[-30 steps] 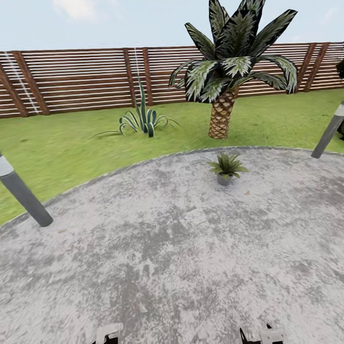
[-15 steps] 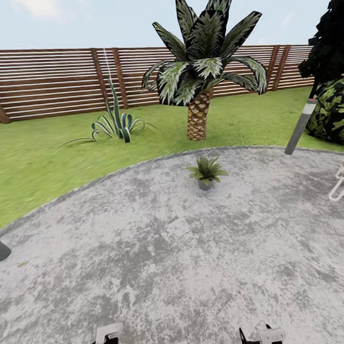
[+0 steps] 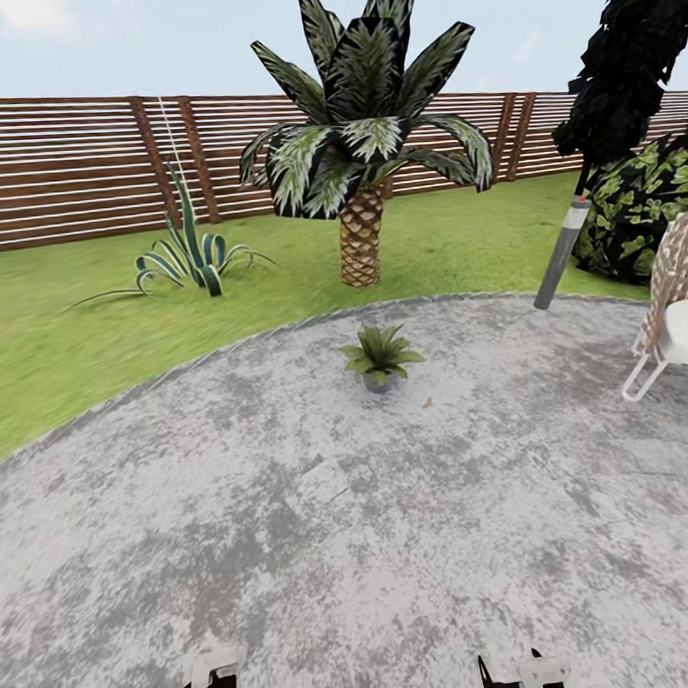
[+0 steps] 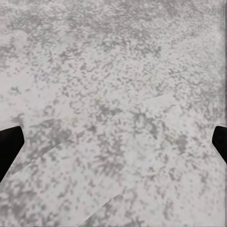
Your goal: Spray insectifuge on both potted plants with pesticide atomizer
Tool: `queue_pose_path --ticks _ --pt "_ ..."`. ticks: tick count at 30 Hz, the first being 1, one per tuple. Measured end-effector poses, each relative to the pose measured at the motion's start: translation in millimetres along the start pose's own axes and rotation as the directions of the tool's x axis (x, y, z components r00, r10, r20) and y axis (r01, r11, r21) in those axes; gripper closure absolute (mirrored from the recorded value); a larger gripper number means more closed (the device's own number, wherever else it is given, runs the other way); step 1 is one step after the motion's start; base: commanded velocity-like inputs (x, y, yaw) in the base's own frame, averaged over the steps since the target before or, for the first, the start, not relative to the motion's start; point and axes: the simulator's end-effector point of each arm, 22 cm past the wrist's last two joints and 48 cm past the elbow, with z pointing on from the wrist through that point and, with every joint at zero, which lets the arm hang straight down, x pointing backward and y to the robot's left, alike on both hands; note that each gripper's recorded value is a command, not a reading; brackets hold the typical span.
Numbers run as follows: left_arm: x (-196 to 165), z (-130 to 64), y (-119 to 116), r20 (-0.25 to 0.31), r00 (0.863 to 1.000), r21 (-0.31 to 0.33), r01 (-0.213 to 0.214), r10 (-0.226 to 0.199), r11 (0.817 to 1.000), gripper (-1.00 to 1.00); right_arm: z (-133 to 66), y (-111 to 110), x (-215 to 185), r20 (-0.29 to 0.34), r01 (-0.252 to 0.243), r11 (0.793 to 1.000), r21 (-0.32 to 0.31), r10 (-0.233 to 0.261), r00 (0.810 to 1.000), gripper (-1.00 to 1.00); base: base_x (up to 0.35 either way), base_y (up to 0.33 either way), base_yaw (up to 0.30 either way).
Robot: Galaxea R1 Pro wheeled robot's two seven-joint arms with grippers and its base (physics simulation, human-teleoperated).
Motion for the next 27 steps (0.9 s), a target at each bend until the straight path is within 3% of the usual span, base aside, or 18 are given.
queue_pose_path --ticks 22,27 --pt "0.0 0.0 0.1 0.000 1.000 -0.001 0.000 0.000 1.000 1.00 0.0 -2.1 0.1 0.000 -0.001 1.000 0.006 0.001 1.000 -1.00 0.279 -0.166 -0.001" --pt "0.3 0.0 -0.4 -0.002 1.000 0.001 -0.001 0.001 1.000 1.00 0.0 -2.0 0.2 0.000 -0.001 1.000 0.005 0.001 1.000 -1.00 0.279 -0.166 -0.194"
